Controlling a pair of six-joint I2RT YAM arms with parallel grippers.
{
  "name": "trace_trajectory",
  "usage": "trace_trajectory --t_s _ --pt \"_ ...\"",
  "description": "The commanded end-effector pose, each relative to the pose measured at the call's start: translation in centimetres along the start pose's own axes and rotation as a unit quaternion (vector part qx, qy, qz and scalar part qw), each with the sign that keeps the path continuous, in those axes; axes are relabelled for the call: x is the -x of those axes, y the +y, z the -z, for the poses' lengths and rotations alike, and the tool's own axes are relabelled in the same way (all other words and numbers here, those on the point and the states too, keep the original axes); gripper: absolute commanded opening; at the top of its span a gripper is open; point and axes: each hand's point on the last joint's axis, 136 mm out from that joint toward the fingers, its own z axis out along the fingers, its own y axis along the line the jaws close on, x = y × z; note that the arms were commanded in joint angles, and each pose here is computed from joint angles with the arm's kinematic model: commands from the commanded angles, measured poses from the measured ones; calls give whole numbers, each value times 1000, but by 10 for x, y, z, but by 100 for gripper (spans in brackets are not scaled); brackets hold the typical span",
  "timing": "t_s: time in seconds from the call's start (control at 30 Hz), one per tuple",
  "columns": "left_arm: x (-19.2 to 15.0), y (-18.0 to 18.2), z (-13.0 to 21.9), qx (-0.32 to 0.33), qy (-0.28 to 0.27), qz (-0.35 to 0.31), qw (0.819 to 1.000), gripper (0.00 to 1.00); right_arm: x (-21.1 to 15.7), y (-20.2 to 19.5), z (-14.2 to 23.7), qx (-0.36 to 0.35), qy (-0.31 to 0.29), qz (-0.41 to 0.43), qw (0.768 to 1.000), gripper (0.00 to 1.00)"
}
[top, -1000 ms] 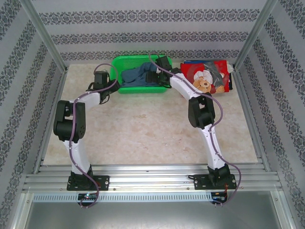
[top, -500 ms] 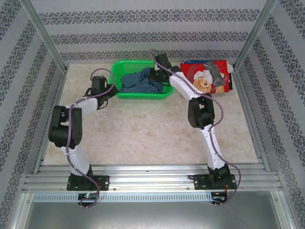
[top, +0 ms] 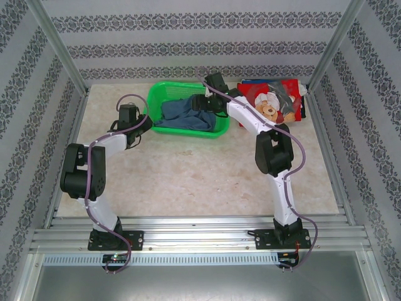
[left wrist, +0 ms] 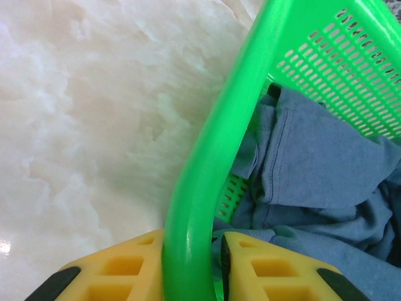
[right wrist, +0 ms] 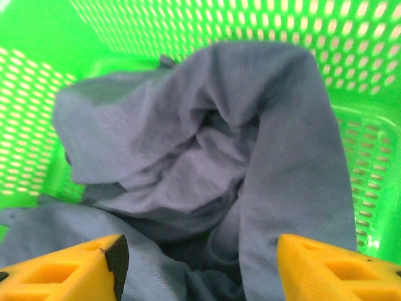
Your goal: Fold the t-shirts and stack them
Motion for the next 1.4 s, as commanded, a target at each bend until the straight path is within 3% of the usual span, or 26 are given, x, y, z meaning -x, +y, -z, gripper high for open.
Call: trace_trajectory --t_s 0.0,0.23,0.3,0.37,0.43,0.53,0.73,0.93,1.17,1.37 --pt "6 -2 6 -14 -12 1 1000 26 -43 -11 -25 -23 60 1 998 65" --pt "8 -3 9 -15 -15 7 1000 20 -67 9 -41 -3 95 12 995 57" --pt "9 -5 11 -17 -16 10 1000 17 -72 15 -44 10 100 6 995 40" --pt "9 -4 12 -14 -15 11 1000 10 -70 20 -43 25 93 -7 995 14" --pt "10 -1 15 -5 -12 13 1000 5 -60 27 -32 40 75 -8 996 0" --pt "15 13 23 17 -15 32 999 0 -30 42 7 58 13 1 998 0" --pt "34 46 47 59 -43 83 994 0 24 67 119 98 -121 6 988 0" --pt "44 98 70 116 -63 131 983 0 49 73 229 127 -218 11 968 0" --pt "23 197 115 169 -116 314 927 0 30 31 283 89 -255 -8 963 0" --pt "0 217 153 203 -173 393 880 0 -6 4 292 58 -249 -15 967 0"
